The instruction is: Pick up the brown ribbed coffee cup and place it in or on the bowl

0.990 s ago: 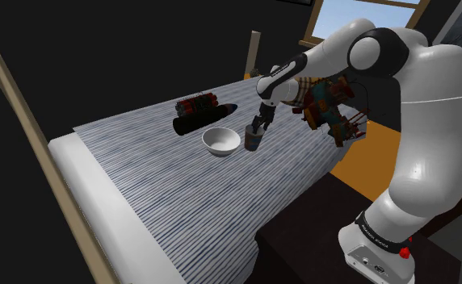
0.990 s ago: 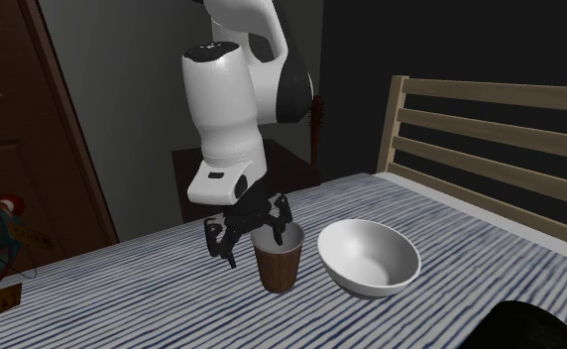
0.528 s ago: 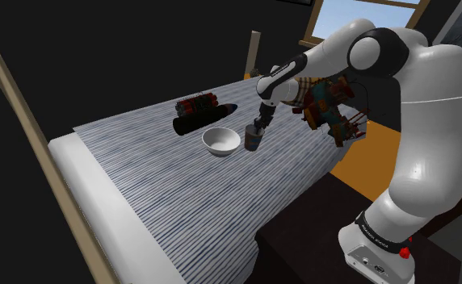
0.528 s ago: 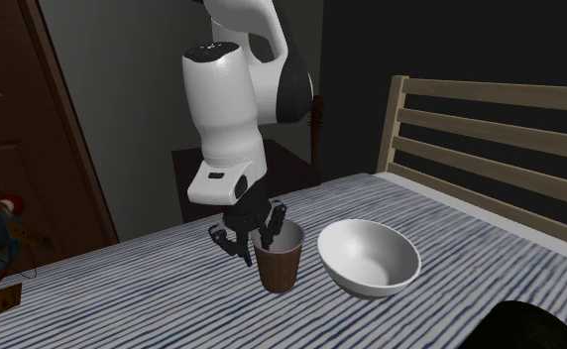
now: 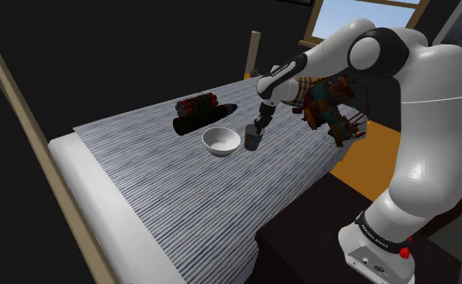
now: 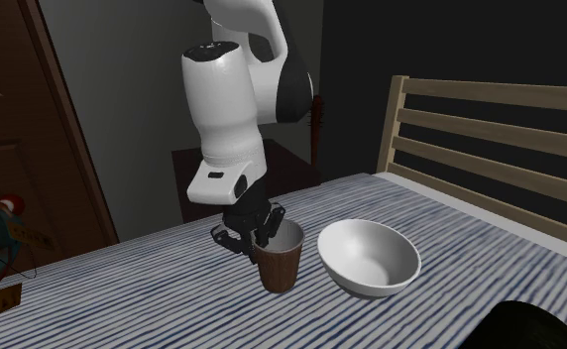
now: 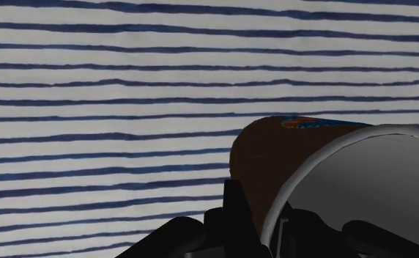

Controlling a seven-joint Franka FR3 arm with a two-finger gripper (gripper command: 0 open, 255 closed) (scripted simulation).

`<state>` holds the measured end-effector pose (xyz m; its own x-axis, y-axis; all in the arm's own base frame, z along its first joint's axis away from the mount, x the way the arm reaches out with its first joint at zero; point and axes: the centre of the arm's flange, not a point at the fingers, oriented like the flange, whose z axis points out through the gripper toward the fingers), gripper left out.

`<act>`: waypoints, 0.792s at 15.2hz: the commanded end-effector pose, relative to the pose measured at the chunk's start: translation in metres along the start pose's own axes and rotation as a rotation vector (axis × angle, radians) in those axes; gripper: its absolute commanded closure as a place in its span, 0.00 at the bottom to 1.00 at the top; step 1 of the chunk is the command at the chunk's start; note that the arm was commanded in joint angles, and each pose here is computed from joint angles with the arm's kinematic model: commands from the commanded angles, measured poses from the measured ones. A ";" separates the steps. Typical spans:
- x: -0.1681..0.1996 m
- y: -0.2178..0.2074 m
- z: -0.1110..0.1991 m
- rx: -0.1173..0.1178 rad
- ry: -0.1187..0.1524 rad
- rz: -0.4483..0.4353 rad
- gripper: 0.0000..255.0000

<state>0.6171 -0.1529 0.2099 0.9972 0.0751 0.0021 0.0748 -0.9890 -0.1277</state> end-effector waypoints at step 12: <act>0.000 -0.008 -0.062 0.001 -0.002 0.000 1.00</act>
<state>0.6165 -0.1521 0.2668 0.9971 0.0757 0.0006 0.0751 -0.9889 -0.1285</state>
